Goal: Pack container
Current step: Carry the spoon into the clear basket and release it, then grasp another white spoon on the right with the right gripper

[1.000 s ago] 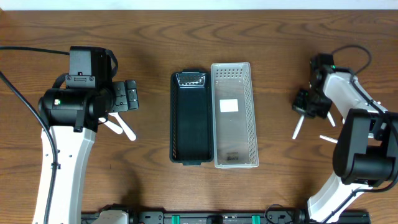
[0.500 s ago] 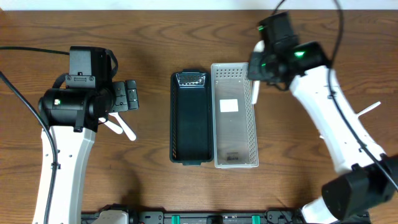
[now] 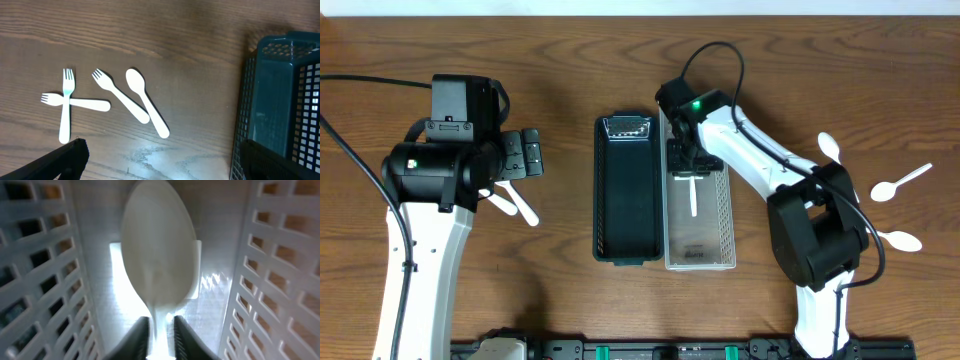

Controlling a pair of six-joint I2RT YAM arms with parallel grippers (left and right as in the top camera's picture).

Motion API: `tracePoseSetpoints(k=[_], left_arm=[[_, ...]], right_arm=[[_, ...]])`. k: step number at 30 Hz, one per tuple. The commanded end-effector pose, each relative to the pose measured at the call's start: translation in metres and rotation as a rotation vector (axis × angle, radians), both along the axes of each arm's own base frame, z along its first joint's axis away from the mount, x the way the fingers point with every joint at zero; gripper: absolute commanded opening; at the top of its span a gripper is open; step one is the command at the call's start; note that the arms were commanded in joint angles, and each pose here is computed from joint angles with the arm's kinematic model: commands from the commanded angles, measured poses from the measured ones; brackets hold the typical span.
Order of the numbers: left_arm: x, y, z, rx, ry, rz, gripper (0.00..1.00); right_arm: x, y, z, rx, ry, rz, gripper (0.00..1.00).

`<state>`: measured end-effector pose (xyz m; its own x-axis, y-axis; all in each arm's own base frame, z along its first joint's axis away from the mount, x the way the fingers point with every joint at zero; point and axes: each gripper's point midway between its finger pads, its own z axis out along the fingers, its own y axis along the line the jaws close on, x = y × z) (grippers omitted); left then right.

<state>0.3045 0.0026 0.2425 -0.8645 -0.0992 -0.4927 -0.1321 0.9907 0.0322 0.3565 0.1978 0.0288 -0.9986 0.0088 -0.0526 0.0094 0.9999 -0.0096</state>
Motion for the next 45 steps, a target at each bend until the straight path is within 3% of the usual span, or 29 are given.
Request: tracePoseSetpoints(k=[1,4,10,12,15,18,25,30,38,45], left_arm=[[0.001,0.004,0.001,0.008,0.000,0.015,0.98],[0.001,0.004,0.001,0.009,0.000,0.015,0.98],[0.001,0.004,0.001,0.009,0.000,0.015,0.98],[0.001,0.004,0.001,0.009,0.000,0.015,0.98],[0.000,0.004,0.001,0.009,0.001,0.015,0.98],[0.000,0.004,0.001,0.009,0.001,0.015,0.98],[0.001,0.004,0.001,0.009,0.000,0.015,0.98],[0.000,0.004,0.001,0.009,0.001,0.015,0.98],[0.001,0.004,0.001,0.009,0.000,0.015,0.98],[0.001,0.004,0.001,0.009,0.000,0.015,0.98]], right_arm=[[0.007,0.002,0.011,0.016,-0.035,0.028,0.36],[0.015,-0.001,0.026,0.028,-0.064,0.073,0.50],[0.042,-0.036,0.102,-0.011,-0.199,0.143,0.53],[0.055,-0.058,0.135,-0.027,-0.273,0.151,0.63],[0.067,-0.097,0.178,-0.049,-0.359,0.184,0.88],[0.066,-0.141,0.195,-0.098,-0.359,0.221,0.93],[0.052,-0.246,0.157,-0.149,-0.167,0.134,0.94],[0.049,-0.291,0.114,-0.138,-0.041,0.102,0.94],[0.033,-0.316,0.045,-0.084,0.161,0.097,0.92],[0.023,-0.316,-0.003,-0.059,0.227,0.113,0.90]])
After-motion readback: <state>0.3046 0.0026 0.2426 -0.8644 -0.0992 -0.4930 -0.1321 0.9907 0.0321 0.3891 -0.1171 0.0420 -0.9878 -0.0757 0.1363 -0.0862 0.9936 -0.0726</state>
